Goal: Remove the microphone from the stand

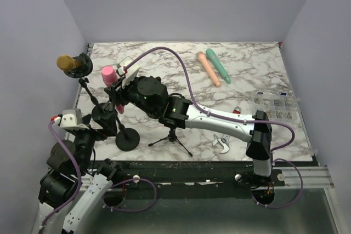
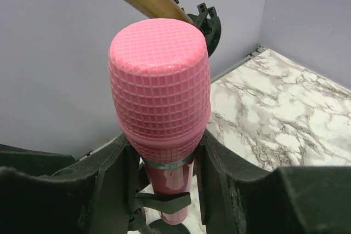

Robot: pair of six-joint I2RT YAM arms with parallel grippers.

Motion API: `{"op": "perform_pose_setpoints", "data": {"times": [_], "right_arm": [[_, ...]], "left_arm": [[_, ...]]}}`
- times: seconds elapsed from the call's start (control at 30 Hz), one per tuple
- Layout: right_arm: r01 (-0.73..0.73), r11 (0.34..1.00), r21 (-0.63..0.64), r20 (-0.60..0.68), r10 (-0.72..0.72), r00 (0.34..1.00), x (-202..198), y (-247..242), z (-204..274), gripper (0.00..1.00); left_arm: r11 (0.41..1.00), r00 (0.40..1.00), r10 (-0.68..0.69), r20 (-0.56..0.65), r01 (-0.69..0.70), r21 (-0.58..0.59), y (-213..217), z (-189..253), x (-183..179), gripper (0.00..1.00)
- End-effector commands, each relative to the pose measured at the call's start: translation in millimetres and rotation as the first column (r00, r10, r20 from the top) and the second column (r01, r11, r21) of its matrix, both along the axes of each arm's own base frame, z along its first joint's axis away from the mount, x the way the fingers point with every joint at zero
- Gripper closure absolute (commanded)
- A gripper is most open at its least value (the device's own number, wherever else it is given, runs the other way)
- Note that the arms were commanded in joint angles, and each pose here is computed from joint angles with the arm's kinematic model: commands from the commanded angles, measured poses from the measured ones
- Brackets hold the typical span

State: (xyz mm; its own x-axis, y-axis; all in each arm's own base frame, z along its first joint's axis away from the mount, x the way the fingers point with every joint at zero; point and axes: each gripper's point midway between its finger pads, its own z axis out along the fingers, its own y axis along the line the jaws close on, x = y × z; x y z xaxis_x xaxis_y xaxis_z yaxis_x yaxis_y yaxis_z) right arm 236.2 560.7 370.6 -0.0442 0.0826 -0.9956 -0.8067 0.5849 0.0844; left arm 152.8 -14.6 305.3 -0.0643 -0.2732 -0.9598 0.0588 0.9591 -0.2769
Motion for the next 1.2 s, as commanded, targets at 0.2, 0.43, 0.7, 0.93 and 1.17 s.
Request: {"op": "perform_pose_setpoints", "data": {"times": [0.2, 0.43, 0.7, 0.93, 1.17], "right_arm": [[-0.014, 1.000, -0.022, 0.037, 0.015, 0.999, -4.1, -3.1, 4.0, 0.99], [-0.018, 1.000, -0.023, 0.037, 0.019, 0.999, -5.5, -4.1, 4.2, 0.99], [-0.023, 1.000, -0.016, 0.038, 0.024, 0.999, -6.7, -6.7, 7.8, 0.99], [0.023, 1.000, 0.007, 0.060, -0.024, 0.998, -1.0, -14.2, 24.0, 0.99], [0.149, 0.987, 0.053, 0.148, -0.155, 0.977, 17.0, -34.7, 68.3, 0.99]], "left_arm": [[0.994, 0.994, -0.108, 0.026, 0.108, 0.010, -27.1, 22.0, 15.3, 0.09], [0.992, 0.994, -0.108, -0.011, 0.109, 0.062, -33.2, 15.0, 30.9, 0.23], [0.985, 0.993, -0.103, -0.058, 0.110, 0.129, -33.7, -1.1, 38.8, 1.00], [0.979, 0.986, -0.147, -0.078, 0.156, 0.130, -39.7, -15.2, 33.5, 1.00], [0.969, 0.975, -0.200, -0.095, 0.212, 0.128, -48.1, -23.5, 29.3, 1.00]]}}
